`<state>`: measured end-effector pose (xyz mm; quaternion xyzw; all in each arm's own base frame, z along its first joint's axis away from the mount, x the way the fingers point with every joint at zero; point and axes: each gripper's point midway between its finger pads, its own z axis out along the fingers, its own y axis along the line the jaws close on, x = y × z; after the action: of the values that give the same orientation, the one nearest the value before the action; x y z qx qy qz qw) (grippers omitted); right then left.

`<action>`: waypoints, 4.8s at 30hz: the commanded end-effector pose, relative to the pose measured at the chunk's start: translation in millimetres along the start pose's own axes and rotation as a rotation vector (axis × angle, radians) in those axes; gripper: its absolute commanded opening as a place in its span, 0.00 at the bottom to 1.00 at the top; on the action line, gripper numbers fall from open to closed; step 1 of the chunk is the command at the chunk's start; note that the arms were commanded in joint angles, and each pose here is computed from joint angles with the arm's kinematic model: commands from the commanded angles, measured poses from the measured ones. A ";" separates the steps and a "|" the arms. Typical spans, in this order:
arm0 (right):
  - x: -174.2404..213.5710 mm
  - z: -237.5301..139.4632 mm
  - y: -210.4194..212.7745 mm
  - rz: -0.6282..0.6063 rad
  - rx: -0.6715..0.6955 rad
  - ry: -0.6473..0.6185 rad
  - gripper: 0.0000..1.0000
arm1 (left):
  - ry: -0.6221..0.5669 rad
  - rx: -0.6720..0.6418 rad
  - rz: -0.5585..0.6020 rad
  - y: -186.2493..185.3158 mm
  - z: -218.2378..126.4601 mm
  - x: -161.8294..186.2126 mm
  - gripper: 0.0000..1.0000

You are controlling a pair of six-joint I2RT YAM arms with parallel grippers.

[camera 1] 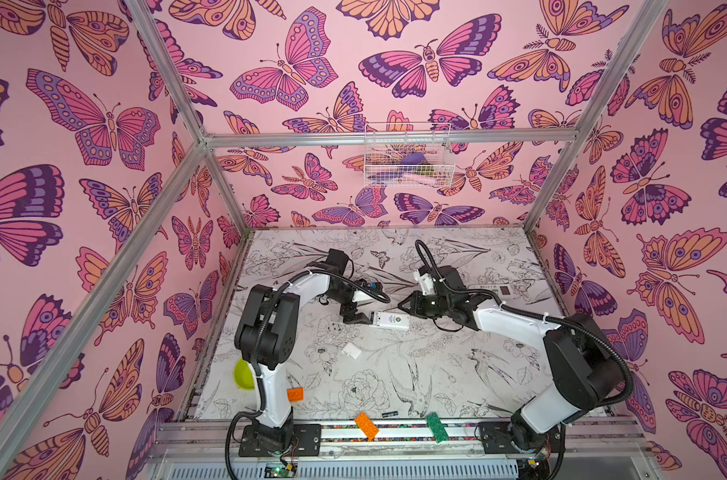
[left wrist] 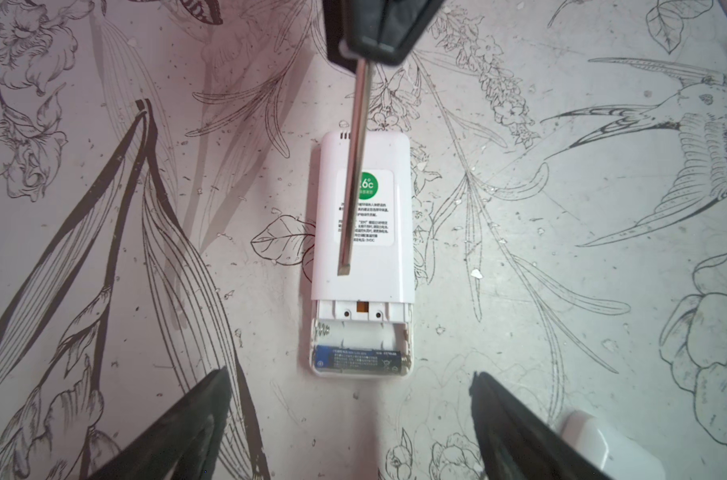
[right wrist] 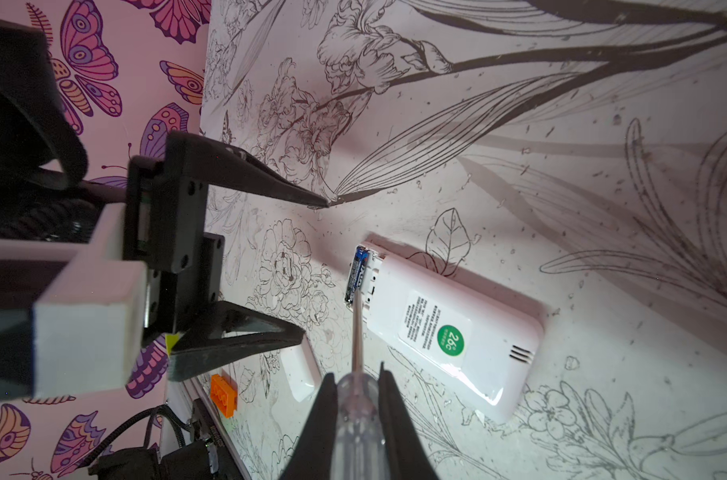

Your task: Unload the batteries from the remote control

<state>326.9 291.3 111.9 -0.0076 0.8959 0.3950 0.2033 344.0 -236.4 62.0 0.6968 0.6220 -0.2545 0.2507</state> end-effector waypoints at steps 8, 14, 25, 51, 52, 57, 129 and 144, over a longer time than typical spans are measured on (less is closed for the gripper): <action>2.7 19.2 6.6 0.045 -0.020 0.019 0.00 | 0.107 0.090 0.018 -14.5 22.8 22.9 0.84; 6.6 23.6 5.9 0.064 -0.030 0.025 0.00 | 0.169 0.105 0.035 -12.9 34.6 35.2 0.79; 11.1 32.4 4.7 0.080 -0.026 0.059 0.00 | 0.206 0.119 0.040 -15.2 41.2 43.8 0.61; 12.6 50.1 -16.3 0.107 0.070 0.067 0.00 | 0.211 0.126 0.079 -21.5 40.9 40.2 0.53; 14.0 51.4 -17.3 0.105 0.072 0.075 0.00 | 0.212 0.128 0.078 -21.8 41.7 40.4 0.53; 15.4 54.0 -13.4 0.115 0.041 0.081 0.00 | 0.213 0.128 0.092 -23.7 41.0 37.7 0.54; 24.4 -9.2 17.6 -0.036 -0.038 0.103 0.00 | 0.211 -0.001 0.102 -22.9 -0.6 19.1 0.61; 23.1 -66.9 -11.5 -0.021 0.022 -0.062 0.00 | 0.255 0.033 0.101 -35.2 17.8 38.8 0.43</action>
<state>278.1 247.5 125.3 -0.0050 0.8970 0.3904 0.2073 323.8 -217.7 35.7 0.7548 0.6095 -0.1505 0.1901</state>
